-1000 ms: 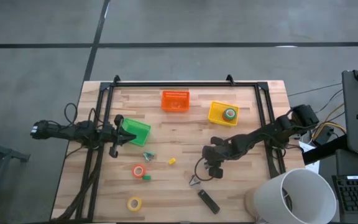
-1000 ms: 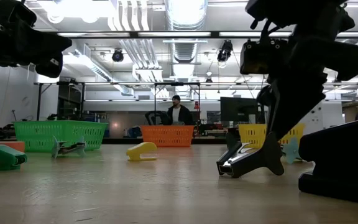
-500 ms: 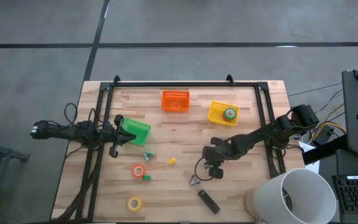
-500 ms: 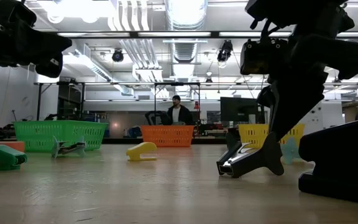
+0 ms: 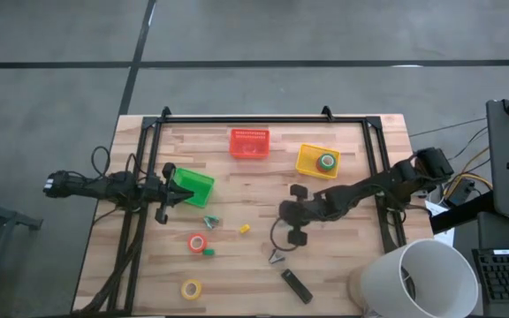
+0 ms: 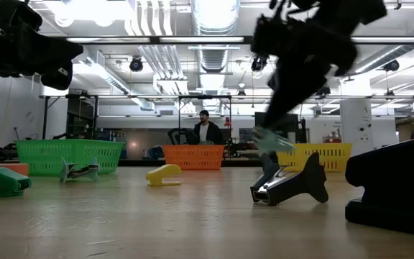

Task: Pick and place Stapler, Stapler remover, tape
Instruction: Put the right light blue staple remover into the orange basket

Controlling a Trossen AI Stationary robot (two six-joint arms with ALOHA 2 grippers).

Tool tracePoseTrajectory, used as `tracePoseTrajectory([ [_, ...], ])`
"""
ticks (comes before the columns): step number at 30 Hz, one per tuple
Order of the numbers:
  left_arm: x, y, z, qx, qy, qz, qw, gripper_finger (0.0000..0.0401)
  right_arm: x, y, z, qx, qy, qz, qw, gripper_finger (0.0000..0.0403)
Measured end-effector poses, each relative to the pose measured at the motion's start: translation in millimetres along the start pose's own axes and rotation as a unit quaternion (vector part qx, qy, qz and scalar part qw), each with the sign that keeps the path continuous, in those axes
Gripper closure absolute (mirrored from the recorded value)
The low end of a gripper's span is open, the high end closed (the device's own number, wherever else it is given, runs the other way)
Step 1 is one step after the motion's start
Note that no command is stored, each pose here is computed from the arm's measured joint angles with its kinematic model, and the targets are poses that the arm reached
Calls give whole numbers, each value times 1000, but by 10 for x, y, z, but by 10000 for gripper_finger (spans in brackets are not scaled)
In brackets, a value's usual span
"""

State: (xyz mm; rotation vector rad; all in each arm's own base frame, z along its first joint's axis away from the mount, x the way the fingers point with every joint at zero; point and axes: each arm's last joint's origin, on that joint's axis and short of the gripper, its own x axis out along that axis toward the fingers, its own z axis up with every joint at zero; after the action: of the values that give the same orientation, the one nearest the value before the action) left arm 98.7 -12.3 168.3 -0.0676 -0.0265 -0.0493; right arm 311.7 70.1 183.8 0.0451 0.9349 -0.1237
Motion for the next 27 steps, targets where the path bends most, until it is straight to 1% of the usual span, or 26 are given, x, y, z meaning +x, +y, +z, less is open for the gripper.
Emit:
tracePoseTrajectory([
  [4, 0, 0, 0, 0, 0, 0, 1000, 377, -61, -128, 237, -27, -43, -60, 997, 394],
  [8, 0, 0, 0, 0, 0, 0, 1000, 376, -102, -303, 435, -38, -74, -126, 989, 394],
  [12, 0, 0, 0, 0, 0, 0, 1000, 378, -110, -520, 603, -38, -113, -159, 980, 394],
  [16, 0, 0, 0, 0, 0, 0, 1000, 376, -101, -797, 718, -18, -157, -186, 970, 394],
  [20, 0, 0, 0, 0, 0, 0, 1000, 376, -56, -1104, 792, 12, -177, -216, 960, 394],
  [24, 0, 0, 0, 0, 0, 0, 1000, 378, 60, -1367, 807, 43, -190, -240, 951, 394],
  [27, 0, 0, -1, 0, 0, 0, 1000, 376, 178, -1529, 778, 60, -184, -253, 948, 394],
])
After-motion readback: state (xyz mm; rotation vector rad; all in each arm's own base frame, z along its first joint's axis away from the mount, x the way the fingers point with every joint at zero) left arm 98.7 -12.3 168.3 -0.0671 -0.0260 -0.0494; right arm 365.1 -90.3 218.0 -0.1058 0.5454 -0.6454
